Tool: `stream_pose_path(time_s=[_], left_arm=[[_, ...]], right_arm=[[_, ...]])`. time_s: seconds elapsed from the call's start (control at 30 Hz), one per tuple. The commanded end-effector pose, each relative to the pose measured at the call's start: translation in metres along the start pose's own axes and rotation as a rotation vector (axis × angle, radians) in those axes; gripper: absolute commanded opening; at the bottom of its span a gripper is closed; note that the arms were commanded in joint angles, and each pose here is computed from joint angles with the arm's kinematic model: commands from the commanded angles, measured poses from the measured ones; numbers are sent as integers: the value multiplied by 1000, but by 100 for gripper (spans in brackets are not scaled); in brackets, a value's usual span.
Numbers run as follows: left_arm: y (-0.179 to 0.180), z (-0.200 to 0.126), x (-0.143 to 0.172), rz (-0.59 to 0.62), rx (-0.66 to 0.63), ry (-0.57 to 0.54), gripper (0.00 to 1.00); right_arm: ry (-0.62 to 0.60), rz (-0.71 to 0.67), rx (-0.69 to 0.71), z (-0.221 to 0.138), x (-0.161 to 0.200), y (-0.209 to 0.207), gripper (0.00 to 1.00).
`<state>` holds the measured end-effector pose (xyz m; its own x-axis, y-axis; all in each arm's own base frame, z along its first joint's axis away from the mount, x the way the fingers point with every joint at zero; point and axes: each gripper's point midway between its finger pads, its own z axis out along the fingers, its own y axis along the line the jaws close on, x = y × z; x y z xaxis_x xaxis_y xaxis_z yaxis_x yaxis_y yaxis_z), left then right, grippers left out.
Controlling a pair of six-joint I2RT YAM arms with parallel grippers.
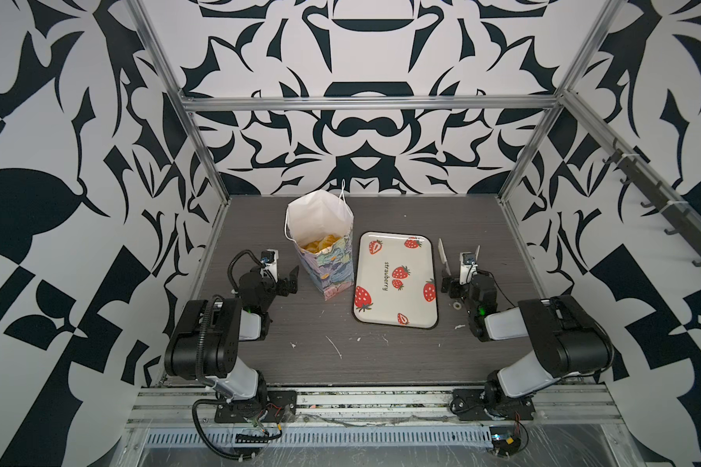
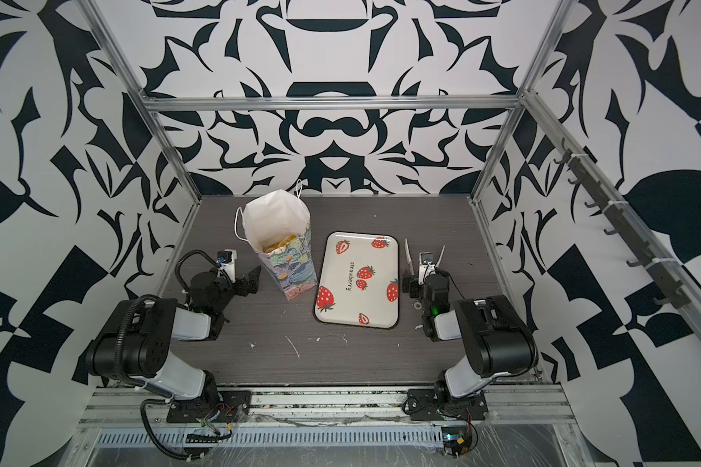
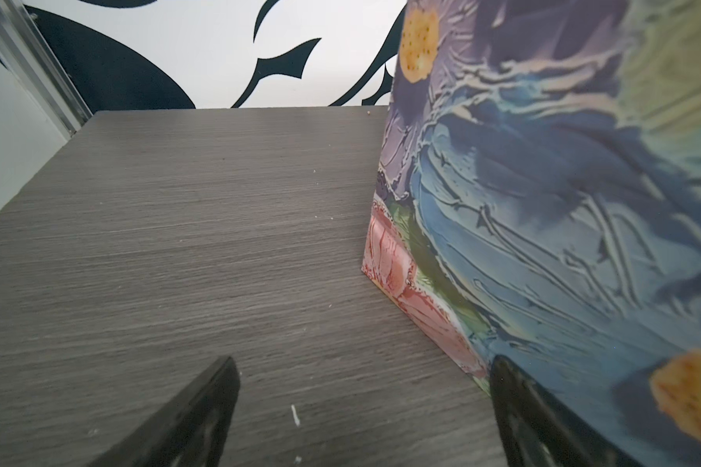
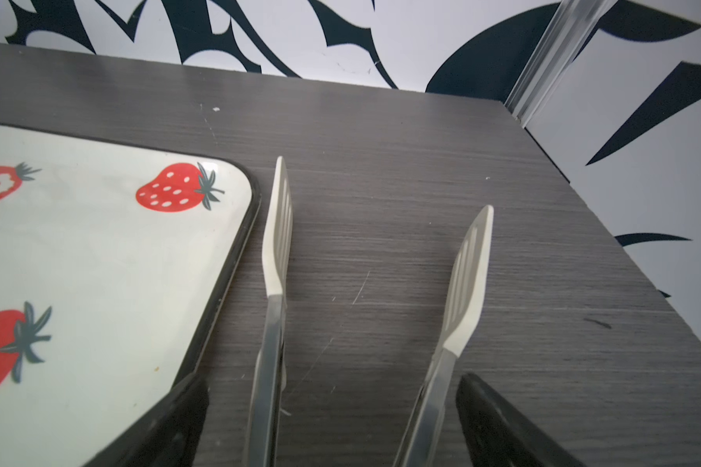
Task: Pack bread into a paper bag
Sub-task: Reset both arms
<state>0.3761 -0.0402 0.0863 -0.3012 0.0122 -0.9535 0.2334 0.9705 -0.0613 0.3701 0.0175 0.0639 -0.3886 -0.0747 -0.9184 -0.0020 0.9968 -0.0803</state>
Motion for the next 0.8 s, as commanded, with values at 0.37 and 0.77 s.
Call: stream_pose_path(time_s=[0.37,0.77], left_arm=[[4,2,-8,-11,-17,-14,99],[3,2,-8,-10,-16,-18,99]], right_arm=[[-17,19,56,9,-19,-9,99],[-28,33,102,7,-20,-17,99]])
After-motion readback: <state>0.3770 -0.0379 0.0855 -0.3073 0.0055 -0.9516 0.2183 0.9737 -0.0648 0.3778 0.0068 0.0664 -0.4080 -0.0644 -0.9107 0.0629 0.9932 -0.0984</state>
